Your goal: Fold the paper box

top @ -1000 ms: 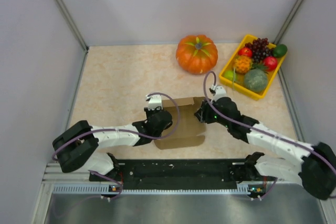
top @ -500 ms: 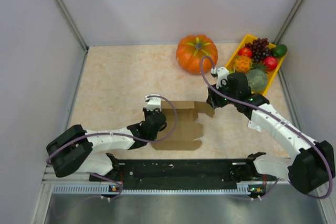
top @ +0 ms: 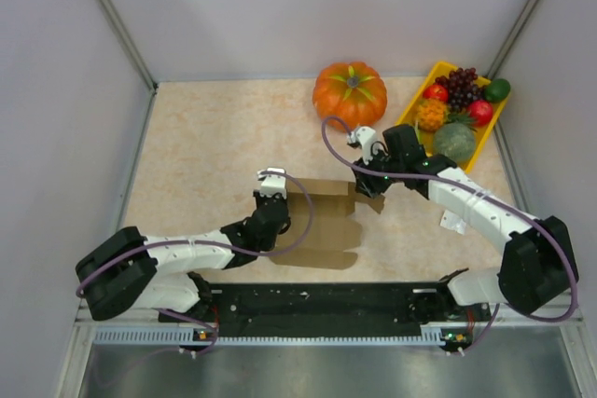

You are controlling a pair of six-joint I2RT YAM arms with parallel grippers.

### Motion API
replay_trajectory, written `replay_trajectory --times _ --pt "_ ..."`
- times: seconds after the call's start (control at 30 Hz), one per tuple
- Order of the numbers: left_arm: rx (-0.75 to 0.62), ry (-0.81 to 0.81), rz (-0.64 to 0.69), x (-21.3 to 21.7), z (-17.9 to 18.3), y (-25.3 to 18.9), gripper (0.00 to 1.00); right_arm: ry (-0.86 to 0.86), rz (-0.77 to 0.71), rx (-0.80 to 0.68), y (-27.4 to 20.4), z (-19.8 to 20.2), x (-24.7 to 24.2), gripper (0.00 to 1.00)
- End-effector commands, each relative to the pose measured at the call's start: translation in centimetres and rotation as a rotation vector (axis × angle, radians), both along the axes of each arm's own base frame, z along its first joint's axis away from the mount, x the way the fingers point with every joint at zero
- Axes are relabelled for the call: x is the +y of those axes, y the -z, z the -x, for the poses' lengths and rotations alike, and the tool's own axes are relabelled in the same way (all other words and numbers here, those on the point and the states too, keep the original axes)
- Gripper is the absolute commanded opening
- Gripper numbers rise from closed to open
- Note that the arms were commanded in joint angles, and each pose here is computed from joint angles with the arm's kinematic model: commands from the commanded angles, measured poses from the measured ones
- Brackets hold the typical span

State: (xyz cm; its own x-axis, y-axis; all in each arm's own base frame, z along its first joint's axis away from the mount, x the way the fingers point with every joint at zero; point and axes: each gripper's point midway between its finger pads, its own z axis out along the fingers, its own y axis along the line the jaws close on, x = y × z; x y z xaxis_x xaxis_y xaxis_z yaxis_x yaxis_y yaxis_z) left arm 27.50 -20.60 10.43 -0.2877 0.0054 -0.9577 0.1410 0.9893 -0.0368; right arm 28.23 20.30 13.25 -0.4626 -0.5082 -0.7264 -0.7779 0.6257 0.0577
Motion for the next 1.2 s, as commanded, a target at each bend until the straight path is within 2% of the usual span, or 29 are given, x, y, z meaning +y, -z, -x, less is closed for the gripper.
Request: replay_trajectory --times 0.0,0.13,0.17,0.2,0.23,0.37,0.5,0.6,0.63,0.73,0.87,1.0,1.1,1.17 --pt "-0.05 0.008 0.065 -0.6 -0.4 -1.9 0.0 -0.026 0.023 -0.06 -1.5 -0.9 0.9 0.41" --pt "-0.05 -0.013 0.067 -0.3 -0.6 -1.8 0.0 -0.006 0.041 -0.02 -0.4 -0.4 1.0 0.29" --pt "-0.047 -0.03 0.065 -0.1 -0.6 -1.8 0.0 0.015 0.043 -0.008 -0.2 -0.5 1.0 0.19" --pt "-0.04 -0.04 0.062 0.0 -0.7 -1.6 0.0 0.061 0.019 0.026 -0.2 -0.6 1.2 0.13" --pt "-0.037 -0.055 0.077 -0.2 -0.9 -1.8 0.0 0.136 -0.001 0.062 -0.3 -1.1 1.4 0.0" --pt "-0.014 -0.048 0.089 -1.1 -1.1 -1.4 0.0 0.418 -0.119 0.213 -0.6 -1.6 2.1 0.0" --pt "0.0 -0.075 0.095 -1.5 -1.5 -0.9 0.0 0.602 -0.202 0.325 -0.5 -1.2 2.8 0.0" --pt "0.003 -0.099 0.096 -1.5 -1.8 -0.7 0.0 0.634 -0.236 0.385 0.0 -0.3 3.4 0.09" --pt "0.004 -0.098 0.096 -1.6 -1.9 -0.7 0.0 0.628 -0.232 0.378 0.4 -0.2 3.3 0.14" --pt "0.01 -0.098 0.08 -1.6 -1.9 -0.2 0.0 0.566 -0.216 0.309 0.3 0.2 2.6 0.19" --pt "0.017 -0.096 0.074 -1.4 -1.8 0.2 0.0 0.392 -0.206 0.192 -1.0 0.7 2.5 0.22" --pt "0.022 -0.09 0.066 -1.3 -1.6 0.5 0.0 0.297 -0.209 0.156 -1.2 1.6 2.7 0.27" --pt "0.019 -0.087 0.066 -1.2 -1.5 0.4 0.0 0.216 -0.249 0.136 -1.7 2.6 3.2 0.39" --pt "0.016 -0.087 0.065 -1.0 -1.4 0.3 0.0 0.153 -0.279 0.122 -2.0 3.4 3.6 0.42"
